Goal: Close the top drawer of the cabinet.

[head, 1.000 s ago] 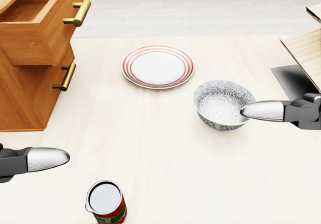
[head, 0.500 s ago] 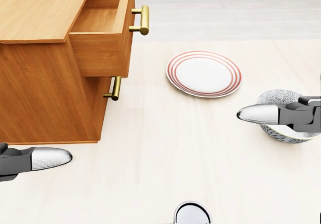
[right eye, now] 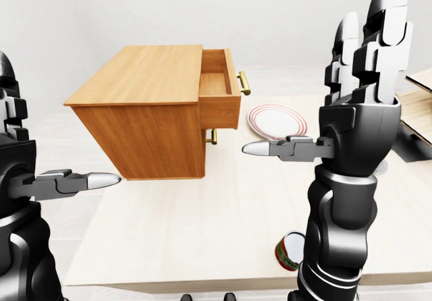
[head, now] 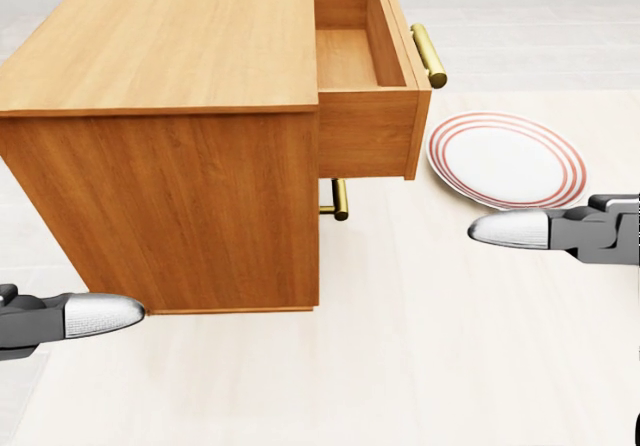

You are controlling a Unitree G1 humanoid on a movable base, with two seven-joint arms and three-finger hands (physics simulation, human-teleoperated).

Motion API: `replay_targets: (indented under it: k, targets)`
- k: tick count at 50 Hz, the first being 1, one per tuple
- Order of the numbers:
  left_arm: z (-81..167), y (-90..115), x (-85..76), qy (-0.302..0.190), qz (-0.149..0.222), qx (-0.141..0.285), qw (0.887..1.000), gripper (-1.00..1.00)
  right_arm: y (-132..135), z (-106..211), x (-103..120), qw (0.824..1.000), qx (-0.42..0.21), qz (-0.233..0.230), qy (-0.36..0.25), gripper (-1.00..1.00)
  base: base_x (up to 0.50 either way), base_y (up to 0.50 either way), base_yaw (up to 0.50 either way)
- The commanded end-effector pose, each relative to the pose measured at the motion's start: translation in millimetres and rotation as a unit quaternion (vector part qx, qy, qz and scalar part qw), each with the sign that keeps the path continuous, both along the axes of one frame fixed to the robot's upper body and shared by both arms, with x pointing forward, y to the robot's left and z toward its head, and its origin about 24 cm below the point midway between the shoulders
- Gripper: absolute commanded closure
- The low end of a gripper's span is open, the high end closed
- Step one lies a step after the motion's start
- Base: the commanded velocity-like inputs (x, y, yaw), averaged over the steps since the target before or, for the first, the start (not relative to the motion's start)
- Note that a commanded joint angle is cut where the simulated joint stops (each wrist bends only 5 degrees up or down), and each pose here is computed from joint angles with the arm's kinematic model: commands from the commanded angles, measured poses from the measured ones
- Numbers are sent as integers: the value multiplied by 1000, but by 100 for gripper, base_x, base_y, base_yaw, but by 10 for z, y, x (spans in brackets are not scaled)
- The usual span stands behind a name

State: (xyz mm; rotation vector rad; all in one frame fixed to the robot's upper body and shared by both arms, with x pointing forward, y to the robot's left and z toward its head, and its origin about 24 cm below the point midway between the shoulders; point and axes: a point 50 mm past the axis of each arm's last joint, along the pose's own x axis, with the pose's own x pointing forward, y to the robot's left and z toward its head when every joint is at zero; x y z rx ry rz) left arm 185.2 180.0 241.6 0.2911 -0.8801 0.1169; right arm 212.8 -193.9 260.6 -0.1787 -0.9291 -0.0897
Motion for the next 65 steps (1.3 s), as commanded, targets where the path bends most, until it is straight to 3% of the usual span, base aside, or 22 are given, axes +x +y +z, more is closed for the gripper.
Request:
replay_targets:
  k: [1, 10, 35, 46, 55, 65]
  targets:
    - [-18, 11, 16, 5, -1, -5, 1000, -100, 19, -10, -16, 1000, -5, 2, 1, -100, 15, 50, 0]
    - [-29, 4, 18, 8, -2, -6, 1000, -100, 42, -38, -2, 1000, -15, -2, 9, -100, 14, 40, 0]
    - [-86, 17, 51, 25, -1, -9, 1000, -100, 17, -71, 38, 1000, -12, -5, 20, -100, 19, 0, 0]
    - [-24, 10, -9, 3, -12, -21, 1000, -100, 1, -327, 237, 996, -2, -13, 92, -100, 6, 0, 0]
    - [-70, -8, 25, 19, -7, -10, 1000, -100, -47, -519, 395, 989, 7, -24, 144, -100, 0, 0, 0]
    - [-58, -22, 29, 17, -10, -6, 1000, -100, -44, -532, 409, 989, 17, -19, 147, -100, 0, 0, 0]
